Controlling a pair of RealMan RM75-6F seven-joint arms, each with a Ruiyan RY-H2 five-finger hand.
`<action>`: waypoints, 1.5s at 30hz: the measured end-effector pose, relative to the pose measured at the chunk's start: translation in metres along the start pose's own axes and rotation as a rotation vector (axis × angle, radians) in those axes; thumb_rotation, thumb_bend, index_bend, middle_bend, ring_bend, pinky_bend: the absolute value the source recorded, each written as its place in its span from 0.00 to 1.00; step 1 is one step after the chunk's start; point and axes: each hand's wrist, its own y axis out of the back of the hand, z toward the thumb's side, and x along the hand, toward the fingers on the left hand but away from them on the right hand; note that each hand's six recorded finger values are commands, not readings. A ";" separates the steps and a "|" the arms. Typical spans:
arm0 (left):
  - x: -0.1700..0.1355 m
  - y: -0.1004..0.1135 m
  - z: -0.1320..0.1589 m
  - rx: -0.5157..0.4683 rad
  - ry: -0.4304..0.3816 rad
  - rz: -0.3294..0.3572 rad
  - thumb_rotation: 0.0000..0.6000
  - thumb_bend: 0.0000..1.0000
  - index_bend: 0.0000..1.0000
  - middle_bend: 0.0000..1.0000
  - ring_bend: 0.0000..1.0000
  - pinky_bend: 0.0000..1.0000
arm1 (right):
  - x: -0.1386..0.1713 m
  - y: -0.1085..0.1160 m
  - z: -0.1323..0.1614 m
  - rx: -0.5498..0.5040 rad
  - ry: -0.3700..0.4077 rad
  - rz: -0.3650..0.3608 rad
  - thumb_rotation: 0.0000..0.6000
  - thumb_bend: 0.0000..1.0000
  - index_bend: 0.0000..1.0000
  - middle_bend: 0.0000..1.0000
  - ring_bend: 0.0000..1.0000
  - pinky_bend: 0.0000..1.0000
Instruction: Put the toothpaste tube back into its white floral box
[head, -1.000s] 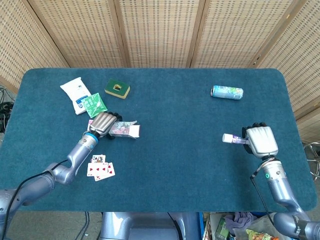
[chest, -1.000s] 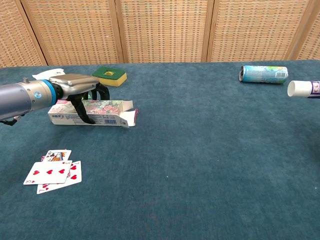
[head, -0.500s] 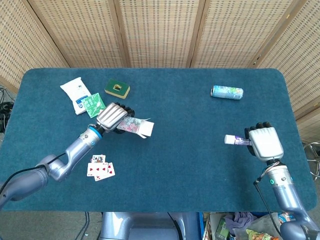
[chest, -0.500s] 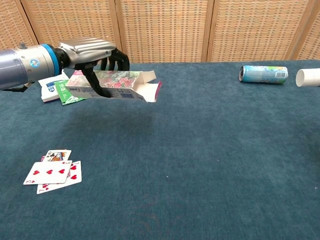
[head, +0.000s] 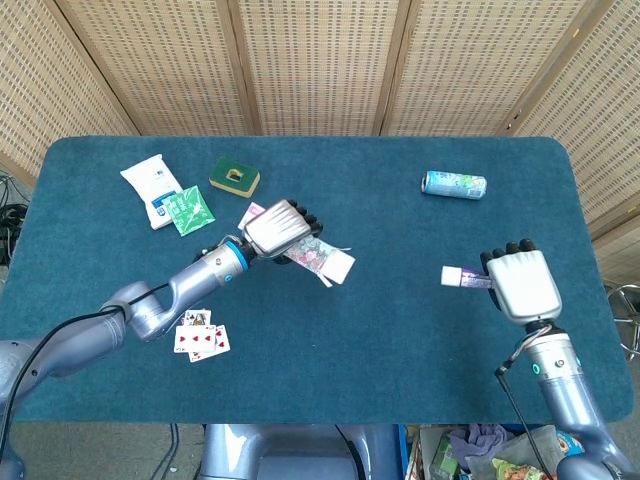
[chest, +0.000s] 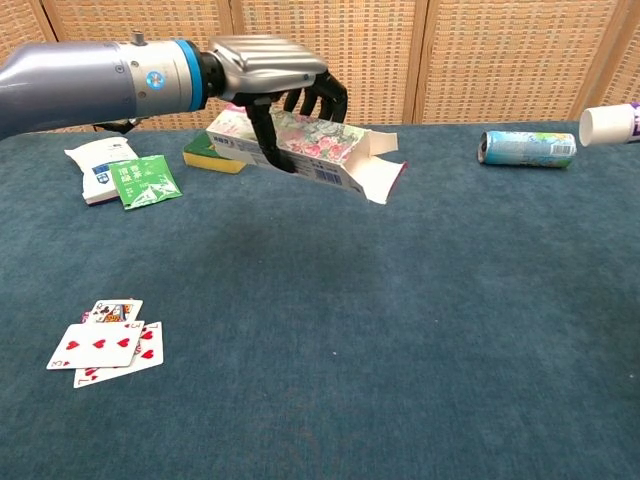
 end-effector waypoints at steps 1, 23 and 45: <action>0.006 0.002 0.003 0.002 -0.003 -0.003 1.00 0.19 0.51 0.46 0.44 0.44 | -0.001 0.001 0.003 0.004 0.004 0.001 1.00 0.53 0.54 0.61 0.44 0.35; 0.068 0.017 0.060 -0.081 -0.029 0.022 1.00 0.19 0.51 0.46 0.44 0.44 | -0.024 -0.010 0.042 -0.024 -0.002 0.100 1.00 0.54 0.56 0.62 0.46 0.43; 0.087 0.026 0.086 -0.153 -0.022 0.038 1.00 0.19 0.51 0.46 0.44 0.44 | -0.032 -0.005 0.060 -0.039 -0.006 0.108 1.00 0.54 0.56 0.63 0.47 0.47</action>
